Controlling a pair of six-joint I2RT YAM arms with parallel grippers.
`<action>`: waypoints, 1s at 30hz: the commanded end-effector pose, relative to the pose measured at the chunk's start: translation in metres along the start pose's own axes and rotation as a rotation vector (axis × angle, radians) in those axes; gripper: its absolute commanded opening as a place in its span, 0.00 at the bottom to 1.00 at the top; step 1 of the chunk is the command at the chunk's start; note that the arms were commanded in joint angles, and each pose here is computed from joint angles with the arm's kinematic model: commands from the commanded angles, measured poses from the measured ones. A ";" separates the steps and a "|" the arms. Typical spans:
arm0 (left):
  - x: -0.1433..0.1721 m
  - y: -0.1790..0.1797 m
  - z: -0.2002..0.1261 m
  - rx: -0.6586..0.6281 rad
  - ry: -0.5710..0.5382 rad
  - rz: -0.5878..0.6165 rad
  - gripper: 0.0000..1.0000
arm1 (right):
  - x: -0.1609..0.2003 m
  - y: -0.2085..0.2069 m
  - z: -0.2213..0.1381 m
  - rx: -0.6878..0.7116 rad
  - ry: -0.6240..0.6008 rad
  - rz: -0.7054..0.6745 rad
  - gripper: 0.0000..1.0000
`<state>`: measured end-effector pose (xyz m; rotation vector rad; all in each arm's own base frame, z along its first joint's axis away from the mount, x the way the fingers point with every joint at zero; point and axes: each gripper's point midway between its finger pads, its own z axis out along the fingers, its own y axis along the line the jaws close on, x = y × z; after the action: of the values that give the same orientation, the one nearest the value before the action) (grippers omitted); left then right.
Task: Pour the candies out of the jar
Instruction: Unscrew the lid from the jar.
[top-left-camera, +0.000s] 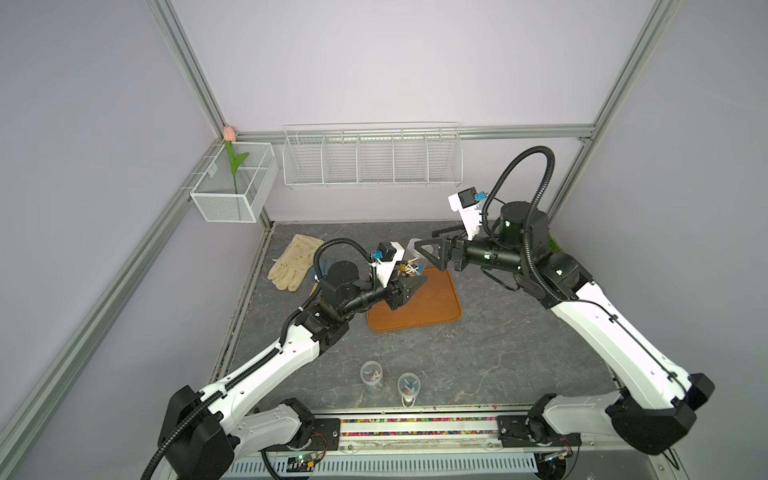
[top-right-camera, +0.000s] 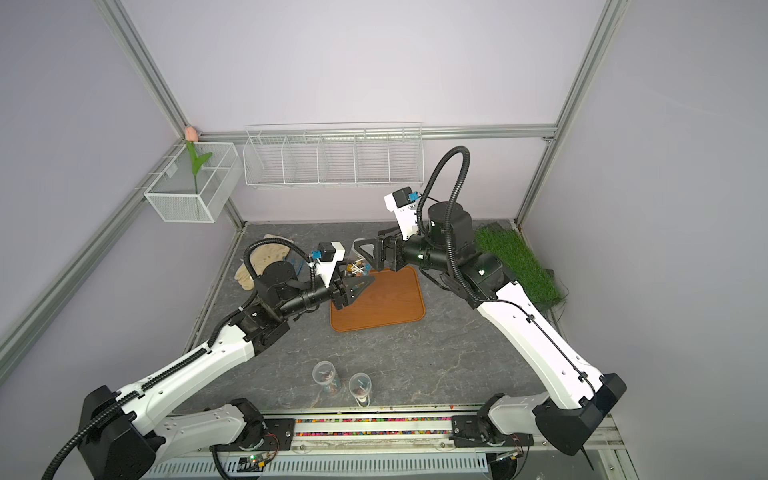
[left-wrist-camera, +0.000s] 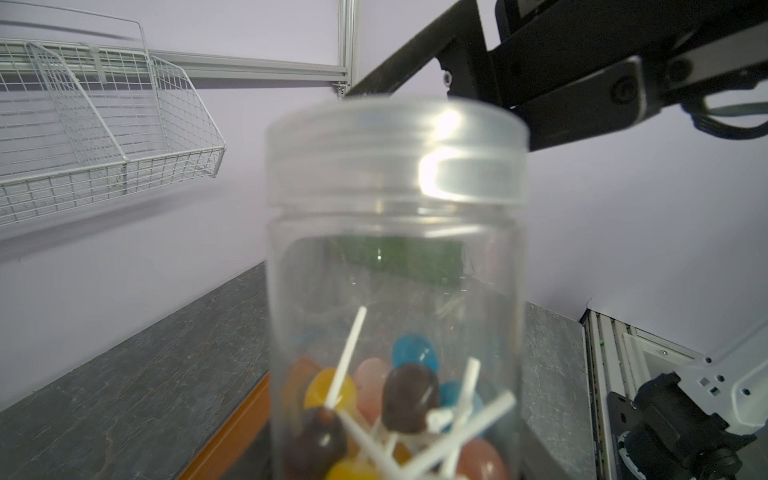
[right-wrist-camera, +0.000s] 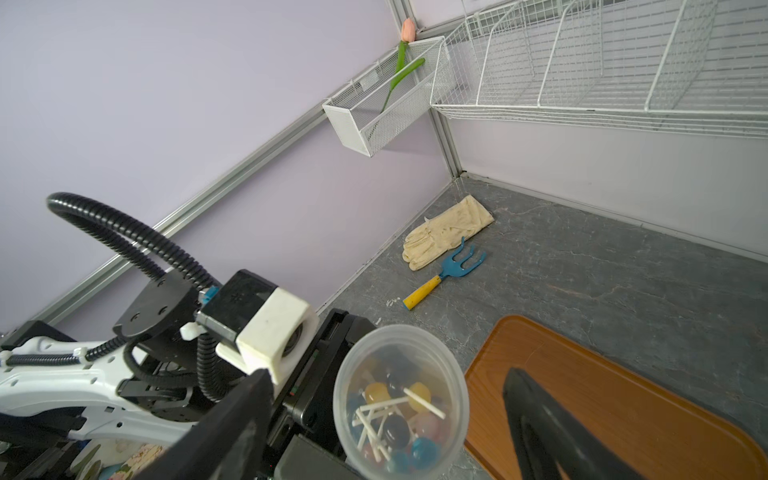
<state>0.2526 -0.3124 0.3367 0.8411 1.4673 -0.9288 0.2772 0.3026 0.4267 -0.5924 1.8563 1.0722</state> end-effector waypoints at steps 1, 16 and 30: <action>-0.011 -0.002 -0.006 -0.013 -0.031 0.034 0.42 | 0.009 -0.014 0.008 0.068 0.011 0.038 0.86; -0.011 -0.004 -0.005 -0.003 -0.028 0.030 0.42 | 0.009 -0.009 0.025 0.047 0.008 0.024 0.54; -0.030 -0.028 -0.007 0.122 -0.024 0.027 0.42 | -0.018 0.003 0.000 -0.140 -0.033 -0.114 0.43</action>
<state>0.2489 -0.3124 0.3394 0.8608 1.4841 -0.9338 0.2816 0.3165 0.4088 -0.6891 1.8705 1.1274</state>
